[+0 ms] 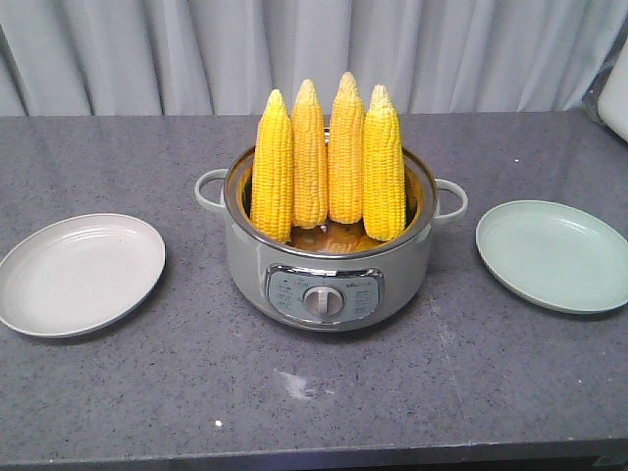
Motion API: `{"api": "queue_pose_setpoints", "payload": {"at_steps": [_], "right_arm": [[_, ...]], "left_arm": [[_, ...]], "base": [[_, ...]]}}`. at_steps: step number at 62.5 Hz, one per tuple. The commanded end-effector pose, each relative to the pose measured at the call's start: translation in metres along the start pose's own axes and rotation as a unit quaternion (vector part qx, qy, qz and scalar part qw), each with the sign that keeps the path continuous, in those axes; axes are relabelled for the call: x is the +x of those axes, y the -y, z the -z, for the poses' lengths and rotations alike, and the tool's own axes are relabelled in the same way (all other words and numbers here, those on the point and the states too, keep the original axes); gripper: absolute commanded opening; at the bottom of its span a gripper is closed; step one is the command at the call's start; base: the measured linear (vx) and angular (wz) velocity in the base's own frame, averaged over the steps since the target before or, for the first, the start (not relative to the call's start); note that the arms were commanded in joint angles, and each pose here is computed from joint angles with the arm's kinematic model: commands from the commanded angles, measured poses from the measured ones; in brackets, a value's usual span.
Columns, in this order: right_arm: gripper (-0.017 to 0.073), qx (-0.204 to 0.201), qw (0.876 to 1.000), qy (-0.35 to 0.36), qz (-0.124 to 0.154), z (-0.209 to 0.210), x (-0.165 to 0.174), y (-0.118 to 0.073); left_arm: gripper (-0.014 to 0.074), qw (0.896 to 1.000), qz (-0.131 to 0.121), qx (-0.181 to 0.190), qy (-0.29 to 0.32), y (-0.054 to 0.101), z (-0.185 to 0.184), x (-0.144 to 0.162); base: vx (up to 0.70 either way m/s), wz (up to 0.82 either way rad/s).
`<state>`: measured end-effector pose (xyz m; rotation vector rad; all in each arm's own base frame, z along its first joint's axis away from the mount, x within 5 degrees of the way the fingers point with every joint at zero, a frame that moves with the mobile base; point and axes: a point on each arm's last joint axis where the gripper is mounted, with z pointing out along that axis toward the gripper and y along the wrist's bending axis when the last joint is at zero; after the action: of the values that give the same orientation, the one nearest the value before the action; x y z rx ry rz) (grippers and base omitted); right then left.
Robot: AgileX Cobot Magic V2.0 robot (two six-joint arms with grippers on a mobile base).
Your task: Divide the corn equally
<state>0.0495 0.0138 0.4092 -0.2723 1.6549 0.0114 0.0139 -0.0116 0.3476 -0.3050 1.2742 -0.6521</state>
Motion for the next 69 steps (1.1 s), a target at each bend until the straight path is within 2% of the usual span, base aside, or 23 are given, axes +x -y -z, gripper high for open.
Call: {"api": "queue_pose_setpoints", "payload": {"at_steps": [1, 6, 11, 17, 20, 26, 35, 39, 46, 57, 64, 69], "right_arm": [[-0.0004, -0.016, 0.999, 0.025, 0.014, -0.017, -0.029, 0.003], [-0.0004, -0.047, 0.999, 0.016, 0.010, -0.035, -0.039, 0.002], [-0.0004, -0.076, 0.997, 0.009, 0.008, -0.052, -0.042, 0.000], [-0.0004, -0.102, 0.995, 0.006, 0.011, -0.066, -0.042, -0.002], [-0.0004, -0.112, 0.994, 0.005, 0.011, -0.071, -0.041, -0.003], [-0.0004, -0.119, 0.993, 0.007, 0.000, -0.075, -0.042, -0.004], [0.0013, -0.121, 0.993, 0.007, -0.002, -0.075, -0.042, -0.004], [0.0047, -0.122, 0.992, 0.004, -0.001, -0.075, -0.041, -0.005], [0.0167, -0.124, 0.992, 0.005, 0.013, -0.075, -0.041, -0.005], [0.0496, -0.112, 0.994, 0.017, 0.012, -0.076, -0.043, -0.003], [0.0634, -0.104, 0.994, 0.024, 0.009, -0.076, -0.044, -0.001], [0.0663, -0.105, 0.994, 0.023, 0.007, -0.076, -0.044, -0.002]], "left_arm": [[-0.0007, 0.999, -0.031, -0.004, -0.013, 0.012, -0.017, -0.018], [-0.0007, 0.998, -0.035, -0.004, -0.049, 0.018, -0.033, -0.024], [-0.0007, 0.994, -0.060, 0.006, -0.088, 0.025, -0.054, -0.028], [-0.0007, 0.987, -0.090, 0.035, -0.129, 0.032, -0.080, -0.030], [-0.0007, 0.983, -0.097, 0.050, -0.146, 0.034, -0.095, -0.030], [-0.0007, 0.977, -0.093, 0.081, -0.173, 0.035, -0.121, -0.026], [-0.0003, 0.965, -0.056, 0.126, -0.224, 0.032, -0.149, -0.009], [0.0000, 0.959, -0.049, 0.139, -0.241, 0.031, -0.155, -0.003], [0.0009, 0.954, -0.036, 0.142, -0.263, 0.027, -0.162, 0.004], [0.0073, 0.954, -0.037, 0.139, -0.265, 0.025, -0.165, 0.006], [0.0178, 0.953, -0.038, 0.139, -0.265, 0.025, -0.165, 0.006], [0.0291, 0.953, -0.038, 0.139, -0.265, 0.025, -0.165, 0.006]], "base": [[0.00, 0.00], [0.00, 0.00], [0.00, 0.00], [0.00, 0.00], [0.00, 0.00], [0.00, 0.00], [0.00, 0.00], [0.00, 0.00], [0.00, 0.00], [0.00, 0.00], [0.00, 0.00], [0.00, 0.00]]}}
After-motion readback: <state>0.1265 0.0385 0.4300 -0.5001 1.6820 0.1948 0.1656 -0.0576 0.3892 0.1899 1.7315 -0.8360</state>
